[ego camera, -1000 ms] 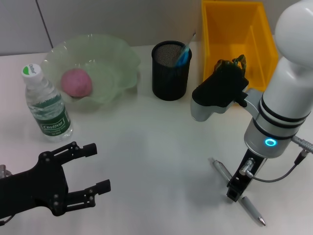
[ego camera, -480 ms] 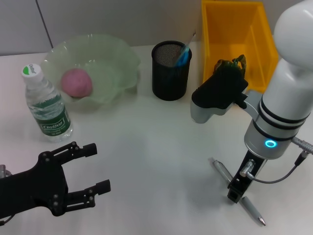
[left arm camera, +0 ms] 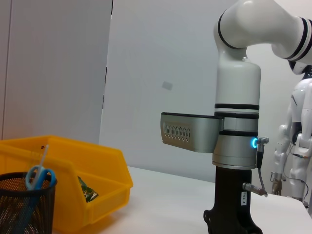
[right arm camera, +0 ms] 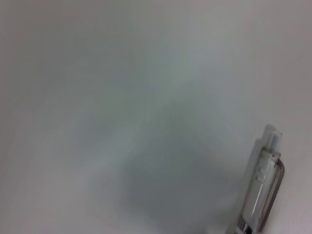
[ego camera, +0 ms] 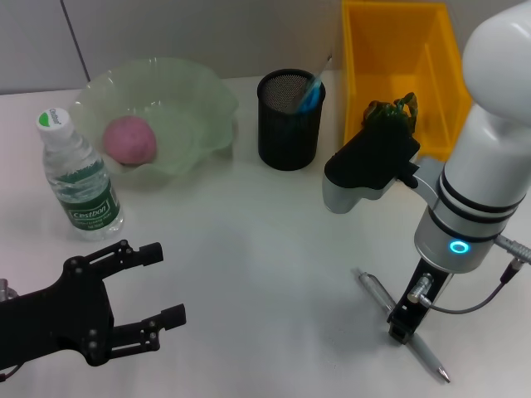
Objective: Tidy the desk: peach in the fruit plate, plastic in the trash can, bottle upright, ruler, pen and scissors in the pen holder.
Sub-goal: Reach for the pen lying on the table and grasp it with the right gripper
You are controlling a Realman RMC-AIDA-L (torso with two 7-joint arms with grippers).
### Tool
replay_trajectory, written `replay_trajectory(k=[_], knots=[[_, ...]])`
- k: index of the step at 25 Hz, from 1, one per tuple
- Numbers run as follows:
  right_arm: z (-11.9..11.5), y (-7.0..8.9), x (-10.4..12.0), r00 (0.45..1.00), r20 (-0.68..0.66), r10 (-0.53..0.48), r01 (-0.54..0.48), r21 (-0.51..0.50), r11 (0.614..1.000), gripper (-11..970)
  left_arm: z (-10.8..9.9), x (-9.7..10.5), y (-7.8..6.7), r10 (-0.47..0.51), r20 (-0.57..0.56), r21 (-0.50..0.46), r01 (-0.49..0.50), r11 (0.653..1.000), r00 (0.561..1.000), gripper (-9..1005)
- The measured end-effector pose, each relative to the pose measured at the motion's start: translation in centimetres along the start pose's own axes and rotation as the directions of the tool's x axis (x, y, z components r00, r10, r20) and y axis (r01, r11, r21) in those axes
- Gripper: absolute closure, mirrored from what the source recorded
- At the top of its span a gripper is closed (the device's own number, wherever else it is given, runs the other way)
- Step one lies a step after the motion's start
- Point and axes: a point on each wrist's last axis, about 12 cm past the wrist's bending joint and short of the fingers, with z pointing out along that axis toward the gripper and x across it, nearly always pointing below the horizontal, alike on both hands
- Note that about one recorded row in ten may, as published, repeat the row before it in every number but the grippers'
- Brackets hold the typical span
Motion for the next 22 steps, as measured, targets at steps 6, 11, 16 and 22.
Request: replay_trajectory(k=[6,11,16,22], knots=[[-0.03,0.01,-0.03,1.0,0.002,-0.001,0.001,0.001,1.0,700,-0.02,0.0,0.0,0.001,-0.001,0.0,-0.001,1.0,1.0,155],[-0.04,0.01,-0.03,1.0,0.002,-0.001,0.001,0.001,1.0,789,-0.04,0.0,0.0,0.001,-0.001,-0.001,-0.001,1.0,1.0,155],[-0.07,0.02,-0.07,1.0,0.003,-0.002,0.002,0.002,1.0,814,-0.06,0.05,-0.04,0.001,-0.001,-0.002,-0.001,1.0,1.0,155],[-0.17,0.07,-0.22,1.0,0.011,-0.013,0.012,0.003,1.0,818,-0.07,0.03,-0.03,0.002,0.0,-0.002,-0.002,1.0,1.0,155]])
